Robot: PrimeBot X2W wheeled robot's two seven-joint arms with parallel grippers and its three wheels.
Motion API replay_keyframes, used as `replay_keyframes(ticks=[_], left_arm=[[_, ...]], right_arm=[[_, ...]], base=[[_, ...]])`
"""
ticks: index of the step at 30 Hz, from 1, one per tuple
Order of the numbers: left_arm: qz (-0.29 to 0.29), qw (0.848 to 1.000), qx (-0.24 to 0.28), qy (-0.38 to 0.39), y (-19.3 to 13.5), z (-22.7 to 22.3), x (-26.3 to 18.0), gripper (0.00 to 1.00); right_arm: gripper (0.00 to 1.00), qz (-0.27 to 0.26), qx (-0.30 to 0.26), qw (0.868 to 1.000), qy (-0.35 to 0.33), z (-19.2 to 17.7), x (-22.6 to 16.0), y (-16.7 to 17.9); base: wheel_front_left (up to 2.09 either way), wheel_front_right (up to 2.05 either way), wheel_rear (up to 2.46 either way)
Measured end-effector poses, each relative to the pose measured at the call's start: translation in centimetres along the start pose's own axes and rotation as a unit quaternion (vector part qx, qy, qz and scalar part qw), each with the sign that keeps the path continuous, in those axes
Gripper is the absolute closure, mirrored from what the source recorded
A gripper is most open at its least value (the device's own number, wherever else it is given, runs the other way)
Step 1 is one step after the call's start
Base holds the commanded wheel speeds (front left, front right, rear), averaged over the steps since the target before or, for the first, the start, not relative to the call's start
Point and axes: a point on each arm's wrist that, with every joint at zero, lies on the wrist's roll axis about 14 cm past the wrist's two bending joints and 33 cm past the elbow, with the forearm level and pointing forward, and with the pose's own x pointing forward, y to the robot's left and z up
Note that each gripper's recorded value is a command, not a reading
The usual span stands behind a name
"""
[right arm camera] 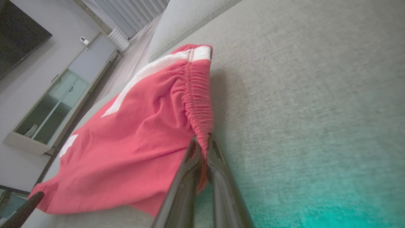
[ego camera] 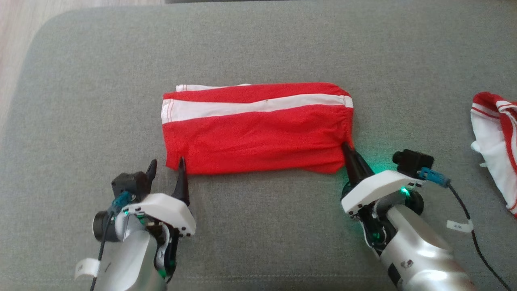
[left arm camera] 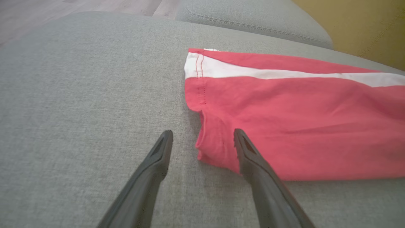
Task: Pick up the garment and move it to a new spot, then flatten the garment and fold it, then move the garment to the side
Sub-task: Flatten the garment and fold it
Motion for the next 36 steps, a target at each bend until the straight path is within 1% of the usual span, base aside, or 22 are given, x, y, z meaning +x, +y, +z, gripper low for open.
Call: replay_keyframes(ticks=[5, 8, 10, 13, 18, 21, 26, 31, 32, 36], left_arm=[[0.001, 1.0, -0.003, -0.004, 0.0, 0.1, -0.8, 0.0], [-0.001, 1.0, -0.004, -0.009, -0.1, 0.2, -1.3, 0.0], [-0.002, 1.0, -0.008, -0.009, -0.2, 0.1, -1.7, 0.0], [-0.001, 1.0, -0.013, -0.007, -0.1, -0.1, -2.2, 0.0], [0.011, 1.0, -0.024, -0.008, 0.7, -0.2, -3.3, 0.0], [0.026, 0.999, -0.031, -0.01, 1.5, -0.3, -4.2, 0.0], [0.05, 0.998, -0.035, -0.015, 2.8, -0.4, -5.9, 0.0], [0.077, 0.996, -0.046, -0.017, 4.2, -0.7, -7.7, 0.0], [0.077, 0.996, -0.046, -0.017, 4.2, -0.7, -7.7, 0.0], [0.093, 0.994, -0.049, -0.019, 4.8, -0.8, -8.7, 0.0]], right_arm=[[1.0, -0.021, 0.016, 0.999, -0.036, 2.2, -0.6, -1.3], [1.0, -0.027, 0.003, 0.998, -0.055, 3.8, -1.0, -2.2], [1.0, -0.014, -0.012, 0.998, -0.065, 4.6, -0.9, -1.6], [1.0, 0.028, -0.042, 0.996, -0.069, 5.1, -0.3, 1.2], [1.0, 0.127, -0.088, 0.986, -0.069, 5.4, 1.1, 8.3], [1.0, 0.172, -0.107, 0.978, -0.045, 4.0, 1.6, 11.7], [1.0, 0.23, -0.145, 0.962, 0.008, 0.4, 1.9, 15.8], [1.0, 0.265, -0.173, 0.947, 0.053, -3.0, 2.1, 18.1], [1.0, 0.265, -0.173, 0.947, 0.053, -3.0, 2.1, 18.1], [1.0, 0.298, -0.181, 0.934, 0.077, -5.0, 1.9, 20.2]], base=[[0.0, 0.0, 0.0], [0.0, 0.0, 0.0], [0.0, 0.0, 0.0], [0.0, 0.0, 0.0], [0.0, 0.0, 0.0], [0.0, 0.0, 0.0], [0.0, 0.0, 0.0], [0.0, 0.0, 0.0], [0.0, 0.0, 0.0], [0.0, 0.0, 0.0]])
